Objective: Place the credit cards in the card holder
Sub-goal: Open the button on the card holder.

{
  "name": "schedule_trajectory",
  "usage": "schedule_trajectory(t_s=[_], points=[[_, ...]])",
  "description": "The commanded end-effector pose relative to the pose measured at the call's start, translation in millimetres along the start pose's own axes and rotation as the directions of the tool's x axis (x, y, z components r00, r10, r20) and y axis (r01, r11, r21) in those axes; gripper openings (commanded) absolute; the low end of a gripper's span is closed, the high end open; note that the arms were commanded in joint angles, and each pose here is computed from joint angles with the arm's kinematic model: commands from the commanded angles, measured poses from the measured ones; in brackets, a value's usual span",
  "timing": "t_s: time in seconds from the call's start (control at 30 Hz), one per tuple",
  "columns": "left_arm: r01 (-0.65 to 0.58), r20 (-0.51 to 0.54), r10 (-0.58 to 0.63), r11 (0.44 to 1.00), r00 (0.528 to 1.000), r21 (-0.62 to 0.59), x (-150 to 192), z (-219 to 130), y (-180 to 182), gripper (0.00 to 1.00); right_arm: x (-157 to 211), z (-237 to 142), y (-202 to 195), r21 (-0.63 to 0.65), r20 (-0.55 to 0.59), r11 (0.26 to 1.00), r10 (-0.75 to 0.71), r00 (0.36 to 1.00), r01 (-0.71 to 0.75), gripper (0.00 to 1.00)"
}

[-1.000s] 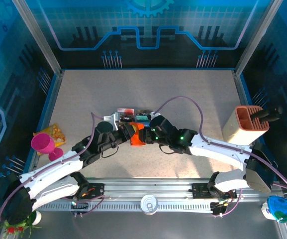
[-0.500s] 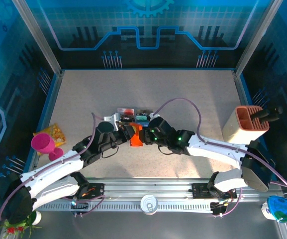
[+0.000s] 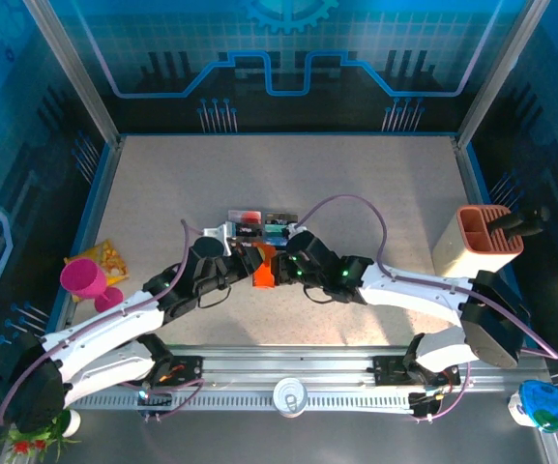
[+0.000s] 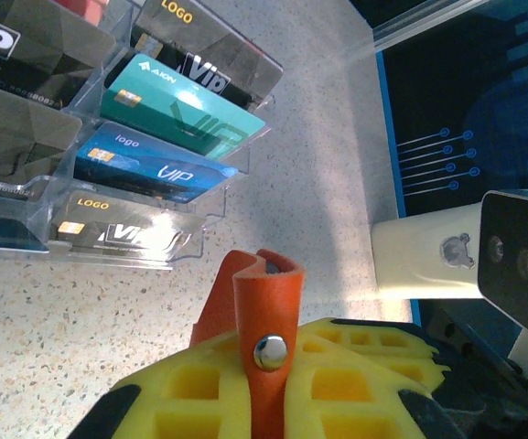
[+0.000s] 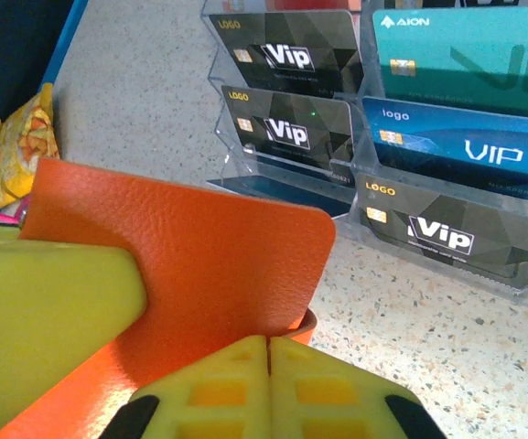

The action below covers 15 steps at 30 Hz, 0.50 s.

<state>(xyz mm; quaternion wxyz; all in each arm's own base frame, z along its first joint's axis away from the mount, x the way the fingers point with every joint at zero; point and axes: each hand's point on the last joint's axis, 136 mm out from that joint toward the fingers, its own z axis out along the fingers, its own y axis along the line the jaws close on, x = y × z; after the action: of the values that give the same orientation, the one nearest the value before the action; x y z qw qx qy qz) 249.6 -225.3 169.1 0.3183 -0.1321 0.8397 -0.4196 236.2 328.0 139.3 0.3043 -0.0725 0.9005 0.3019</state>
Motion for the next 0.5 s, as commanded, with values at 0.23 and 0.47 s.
schedule_trajectory(t_s=[0.23, 0.47], points=[[-0.006, 0.069, -0.004, 0.989, 0.998, 0.149, -21, -12, -47, 0.0, 65, 10, -95, 0.281, -0.14, 0.96, 0.025, 0.99, 0.016, 0.0], [0.001, 0.068, -0.013, 0.986, 0.998, 0.167, -22, -16, -52, 0.0, 69, 10, -113, 0.309, -0.149, 0.951, 0.057, 0.987, -0.008, 0.0]])
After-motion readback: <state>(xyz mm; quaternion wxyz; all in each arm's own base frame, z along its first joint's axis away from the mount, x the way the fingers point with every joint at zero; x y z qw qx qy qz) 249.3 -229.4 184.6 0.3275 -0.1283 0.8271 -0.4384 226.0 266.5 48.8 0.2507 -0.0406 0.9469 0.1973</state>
